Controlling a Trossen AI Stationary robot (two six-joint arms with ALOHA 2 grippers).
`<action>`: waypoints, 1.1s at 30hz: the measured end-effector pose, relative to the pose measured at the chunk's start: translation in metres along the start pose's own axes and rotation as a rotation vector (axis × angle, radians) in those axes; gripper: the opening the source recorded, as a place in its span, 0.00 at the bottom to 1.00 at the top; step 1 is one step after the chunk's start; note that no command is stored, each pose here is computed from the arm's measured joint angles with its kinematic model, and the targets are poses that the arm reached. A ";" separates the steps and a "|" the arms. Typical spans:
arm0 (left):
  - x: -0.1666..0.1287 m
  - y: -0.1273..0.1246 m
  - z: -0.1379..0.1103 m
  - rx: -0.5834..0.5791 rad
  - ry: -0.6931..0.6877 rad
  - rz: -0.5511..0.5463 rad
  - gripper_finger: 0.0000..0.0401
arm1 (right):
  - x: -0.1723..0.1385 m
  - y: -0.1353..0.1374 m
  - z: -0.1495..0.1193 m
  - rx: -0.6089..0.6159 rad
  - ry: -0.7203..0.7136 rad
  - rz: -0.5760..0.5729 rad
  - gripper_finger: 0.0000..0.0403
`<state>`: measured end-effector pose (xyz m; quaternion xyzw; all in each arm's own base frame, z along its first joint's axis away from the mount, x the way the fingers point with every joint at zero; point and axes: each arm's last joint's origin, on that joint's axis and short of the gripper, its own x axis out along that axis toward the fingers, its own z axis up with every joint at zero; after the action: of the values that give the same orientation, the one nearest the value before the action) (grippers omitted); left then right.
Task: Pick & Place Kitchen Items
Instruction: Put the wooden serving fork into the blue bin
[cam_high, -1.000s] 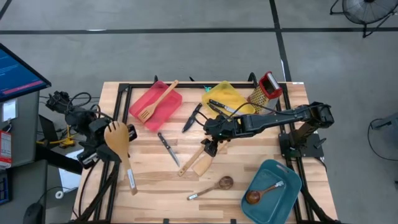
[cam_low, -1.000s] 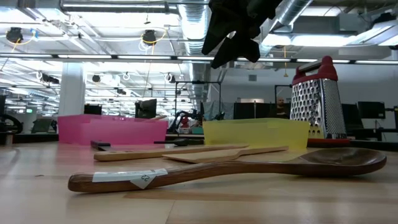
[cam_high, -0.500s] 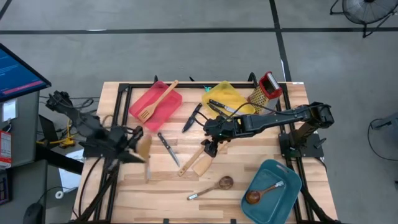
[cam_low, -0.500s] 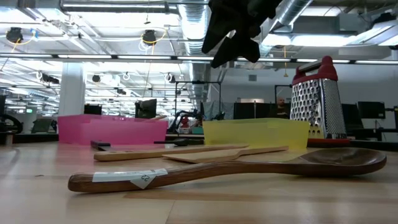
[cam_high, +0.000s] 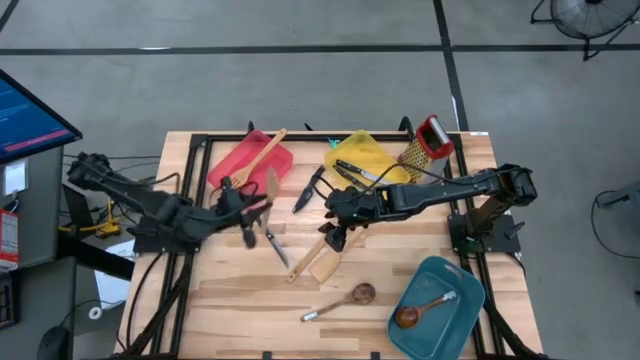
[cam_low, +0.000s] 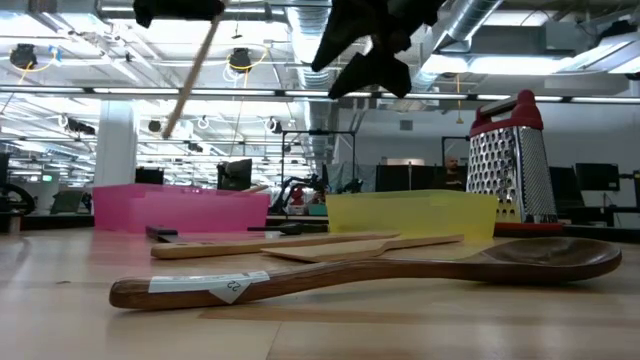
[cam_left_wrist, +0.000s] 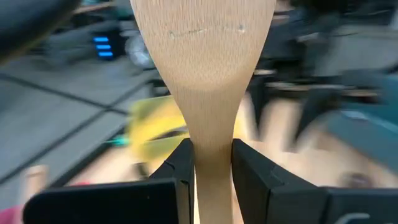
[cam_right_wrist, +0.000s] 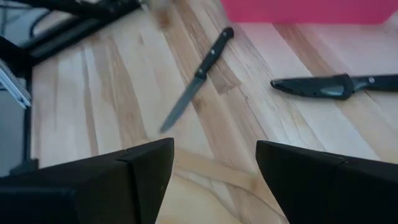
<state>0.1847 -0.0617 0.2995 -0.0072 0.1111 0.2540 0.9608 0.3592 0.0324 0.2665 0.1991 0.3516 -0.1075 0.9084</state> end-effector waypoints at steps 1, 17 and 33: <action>0.005 0.001 -0.001 0.008 0.003 0.044 0.14 | 0.000 0.000 0.002 0.004 -0.014 0.006 0.59; 0.055 0.007 -0.020 0.126 0.098 0.285 0.14 | -0.020 -0.002 0.063 -0.099 -0.449 -0.065 0.59; 0.056 0.006 -0.018 0.108 0.084 0.279 0.14 | -0.032 -0.002 0.084 -0.099 -0.581 -0.071 0.59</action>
<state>0.2249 -0.0303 0.2697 0.0492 0.1644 0.3784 0.9096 0.3854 -0.0041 0.3440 0.1032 0.0884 -0.1744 0.9753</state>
